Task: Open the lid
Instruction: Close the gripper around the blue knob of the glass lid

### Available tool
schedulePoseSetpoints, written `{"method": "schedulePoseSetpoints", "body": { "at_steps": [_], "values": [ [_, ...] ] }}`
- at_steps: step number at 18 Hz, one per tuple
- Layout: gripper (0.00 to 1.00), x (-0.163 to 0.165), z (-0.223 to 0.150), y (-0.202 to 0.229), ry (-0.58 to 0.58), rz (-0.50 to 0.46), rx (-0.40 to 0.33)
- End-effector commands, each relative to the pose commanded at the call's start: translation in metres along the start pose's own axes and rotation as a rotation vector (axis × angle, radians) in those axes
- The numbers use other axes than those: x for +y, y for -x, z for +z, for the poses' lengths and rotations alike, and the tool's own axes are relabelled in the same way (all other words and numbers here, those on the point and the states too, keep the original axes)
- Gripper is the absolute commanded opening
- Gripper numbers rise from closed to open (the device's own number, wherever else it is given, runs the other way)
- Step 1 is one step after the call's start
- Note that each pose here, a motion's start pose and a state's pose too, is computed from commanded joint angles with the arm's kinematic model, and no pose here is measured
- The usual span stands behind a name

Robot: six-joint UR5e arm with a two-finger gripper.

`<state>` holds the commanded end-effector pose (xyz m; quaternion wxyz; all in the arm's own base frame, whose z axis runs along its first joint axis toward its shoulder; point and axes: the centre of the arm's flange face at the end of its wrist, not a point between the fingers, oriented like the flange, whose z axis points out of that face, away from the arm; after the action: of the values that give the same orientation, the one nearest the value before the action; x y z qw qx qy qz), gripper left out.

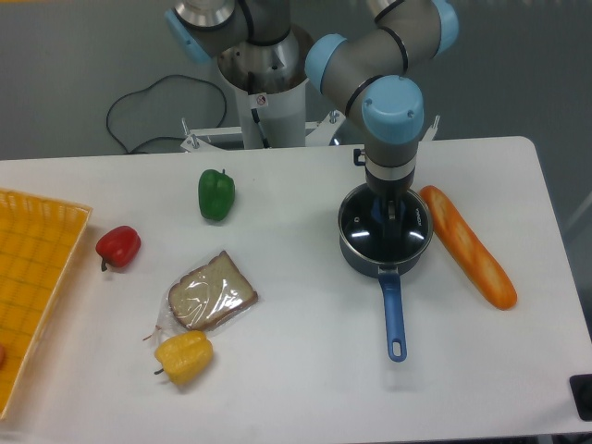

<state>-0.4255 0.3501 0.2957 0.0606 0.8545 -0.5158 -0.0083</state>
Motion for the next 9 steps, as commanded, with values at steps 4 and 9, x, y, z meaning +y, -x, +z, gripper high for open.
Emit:
{"method": "schedulePoseSetpoints", "body": {
  "at_steps": [4,9],
  "values": [
    [0.69,0.0016,-0.003,0.0028,0.005,-0.004,-0.004],
    [0.37,0.001,-0.0029,0.0028,0.007,-0.028,-0.001]
  ]
}}
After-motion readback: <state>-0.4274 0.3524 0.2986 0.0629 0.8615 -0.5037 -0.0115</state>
